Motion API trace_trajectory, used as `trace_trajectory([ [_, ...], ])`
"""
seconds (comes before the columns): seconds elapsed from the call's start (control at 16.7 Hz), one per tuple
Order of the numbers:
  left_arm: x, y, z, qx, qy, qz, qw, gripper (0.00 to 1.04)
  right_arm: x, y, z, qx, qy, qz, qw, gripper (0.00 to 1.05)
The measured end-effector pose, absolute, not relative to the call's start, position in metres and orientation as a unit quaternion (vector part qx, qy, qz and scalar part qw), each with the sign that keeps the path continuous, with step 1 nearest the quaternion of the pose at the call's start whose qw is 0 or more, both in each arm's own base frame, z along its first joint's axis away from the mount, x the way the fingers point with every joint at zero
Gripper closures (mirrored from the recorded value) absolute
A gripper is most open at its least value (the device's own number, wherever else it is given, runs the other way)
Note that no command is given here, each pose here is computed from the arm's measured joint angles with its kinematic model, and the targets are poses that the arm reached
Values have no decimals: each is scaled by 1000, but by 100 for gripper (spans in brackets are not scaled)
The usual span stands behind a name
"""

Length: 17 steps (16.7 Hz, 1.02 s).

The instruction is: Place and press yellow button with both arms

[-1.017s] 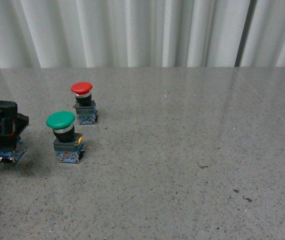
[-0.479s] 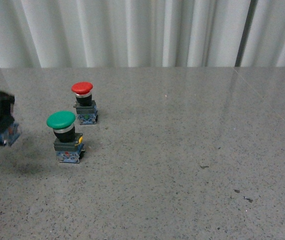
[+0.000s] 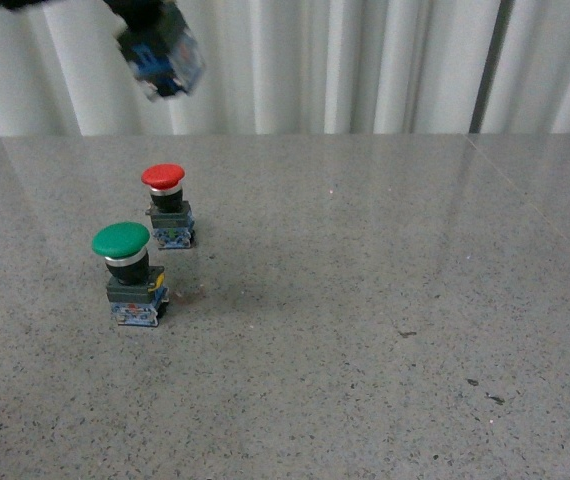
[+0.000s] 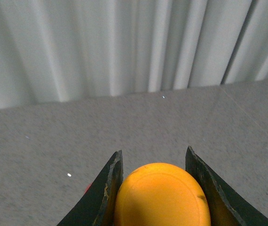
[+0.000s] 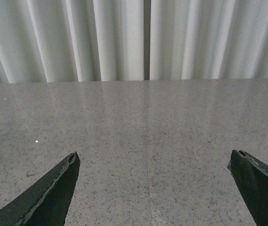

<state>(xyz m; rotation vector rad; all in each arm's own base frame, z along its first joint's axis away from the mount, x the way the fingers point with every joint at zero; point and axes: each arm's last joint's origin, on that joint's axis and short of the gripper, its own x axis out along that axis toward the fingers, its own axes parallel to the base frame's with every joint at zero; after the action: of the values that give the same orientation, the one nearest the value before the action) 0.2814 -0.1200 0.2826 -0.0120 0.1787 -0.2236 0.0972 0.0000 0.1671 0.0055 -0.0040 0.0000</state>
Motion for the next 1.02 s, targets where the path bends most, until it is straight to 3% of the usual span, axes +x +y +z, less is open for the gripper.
trace_trajectory([
  [0.24,290,-174,237,-44,172,-125,976,71,97,0,167,3,-2,0,1000,6],
  [0.66,302,-211,169,-42,256,-109,960,72,97,0,167,3,-2,0,1000,6],
  [1.02,305,-215,163,-36,261,-100,959,72,97,0,167,3,-2,0,1000,6],
])
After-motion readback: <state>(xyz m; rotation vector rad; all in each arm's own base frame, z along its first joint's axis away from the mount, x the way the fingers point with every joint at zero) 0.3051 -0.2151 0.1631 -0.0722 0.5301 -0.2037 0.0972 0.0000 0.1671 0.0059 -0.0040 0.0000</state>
